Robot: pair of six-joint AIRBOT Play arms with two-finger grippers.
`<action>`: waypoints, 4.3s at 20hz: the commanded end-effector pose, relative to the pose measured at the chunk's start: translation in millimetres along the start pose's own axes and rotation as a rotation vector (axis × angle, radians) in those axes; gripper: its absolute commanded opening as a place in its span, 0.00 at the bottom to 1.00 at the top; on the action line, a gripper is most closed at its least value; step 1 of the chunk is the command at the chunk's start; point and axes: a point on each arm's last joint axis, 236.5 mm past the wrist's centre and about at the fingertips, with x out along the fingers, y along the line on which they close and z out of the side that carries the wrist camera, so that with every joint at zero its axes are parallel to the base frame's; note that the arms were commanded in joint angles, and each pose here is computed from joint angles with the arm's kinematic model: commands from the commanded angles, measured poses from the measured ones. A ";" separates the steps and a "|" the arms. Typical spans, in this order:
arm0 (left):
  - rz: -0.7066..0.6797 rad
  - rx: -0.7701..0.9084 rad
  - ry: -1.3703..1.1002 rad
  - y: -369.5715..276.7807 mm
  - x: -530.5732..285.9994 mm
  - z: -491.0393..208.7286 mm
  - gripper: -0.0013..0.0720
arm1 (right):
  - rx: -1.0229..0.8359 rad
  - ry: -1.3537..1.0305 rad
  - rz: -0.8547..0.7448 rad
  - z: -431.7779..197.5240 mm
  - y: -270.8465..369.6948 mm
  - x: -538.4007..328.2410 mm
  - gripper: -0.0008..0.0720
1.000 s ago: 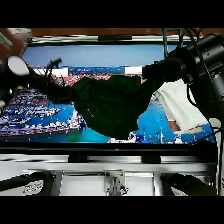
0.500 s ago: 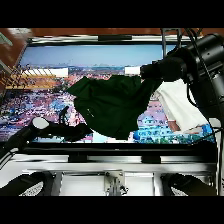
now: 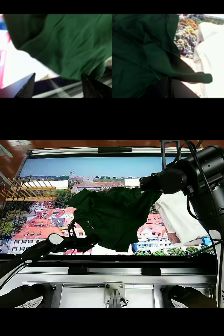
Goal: Fold the shirts.
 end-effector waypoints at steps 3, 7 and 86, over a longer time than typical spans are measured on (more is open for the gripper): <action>0.019 -0.001 -0.014 -6.1 24.3 12.9 0.84 | 0.001 0.017 -0.002 -4.1 -0.2 0.0 0.09; 0.008 0.049 -0.013 -12.3 23.6 14.7 0.09 | 0.001 0.033 -0.007 -7.8 -1.5 -0.1 0.09; 0.284 -0.087 0.025 221.5 -166.6 90.4 0.75 | 0.196 0.607 0.408 -150.5 -19.6 144.4 0.57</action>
